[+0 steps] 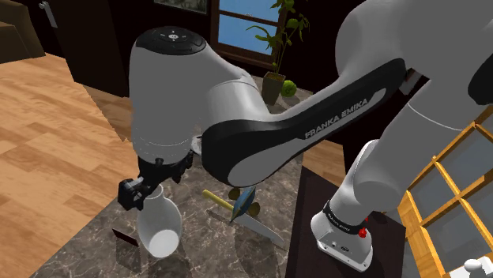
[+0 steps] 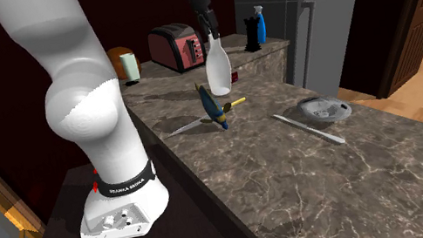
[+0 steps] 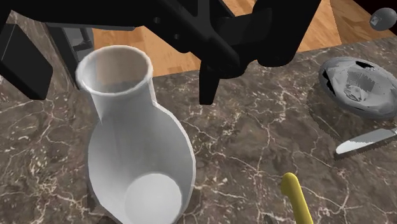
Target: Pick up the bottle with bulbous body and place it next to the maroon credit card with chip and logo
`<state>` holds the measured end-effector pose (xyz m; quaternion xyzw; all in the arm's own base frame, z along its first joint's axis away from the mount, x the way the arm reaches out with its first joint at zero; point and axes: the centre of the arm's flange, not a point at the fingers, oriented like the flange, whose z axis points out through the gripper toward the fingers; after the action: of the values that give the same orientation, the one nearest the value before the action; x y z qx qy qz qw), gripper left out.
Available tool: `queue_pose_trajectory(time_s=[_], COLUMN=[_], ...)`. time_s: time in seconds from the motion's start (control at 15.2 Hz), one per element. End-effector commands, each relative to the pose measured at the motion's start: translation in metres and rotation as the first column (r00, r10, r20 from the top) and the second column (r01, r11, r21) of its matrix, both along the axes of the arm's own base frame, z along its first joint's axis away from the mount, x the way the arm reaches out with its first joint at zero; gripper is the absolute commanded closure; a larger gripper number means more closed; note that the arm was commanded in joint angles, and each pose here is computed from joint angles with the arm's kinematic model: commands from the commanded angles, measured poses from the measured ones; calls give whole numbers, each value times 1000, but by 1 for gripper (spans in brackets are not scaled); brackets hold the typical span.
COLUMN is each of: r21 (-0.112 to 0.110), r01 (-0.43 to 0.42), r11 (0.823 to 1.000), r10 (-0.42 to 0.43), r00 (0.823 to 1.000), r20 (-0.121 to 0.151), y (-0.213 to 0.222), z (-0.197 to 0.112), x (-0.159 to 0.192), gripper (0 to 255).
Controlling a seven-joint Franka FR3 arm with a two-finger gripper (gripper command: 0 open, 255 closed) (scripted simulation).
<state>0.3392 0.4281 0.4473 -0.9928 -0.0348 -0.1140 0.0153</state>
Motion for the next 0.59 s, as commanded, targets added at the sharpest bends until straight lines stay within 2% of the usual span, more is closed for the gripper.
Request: queue_pose_trajectory(time_s=[0.0, 0.07, 0.53], r21=[0, 0, 0], r01=[0, 0, 0], r11=[1000, 1000, 1000], r10=[0, 0, 0], r00=[1000, 1000, 1000], r20=[-1, -1, -1], y=[1, 0, 0], z=[22, 32, 32], x=[-7, -9, -9], gripper=[0, 0, 0])
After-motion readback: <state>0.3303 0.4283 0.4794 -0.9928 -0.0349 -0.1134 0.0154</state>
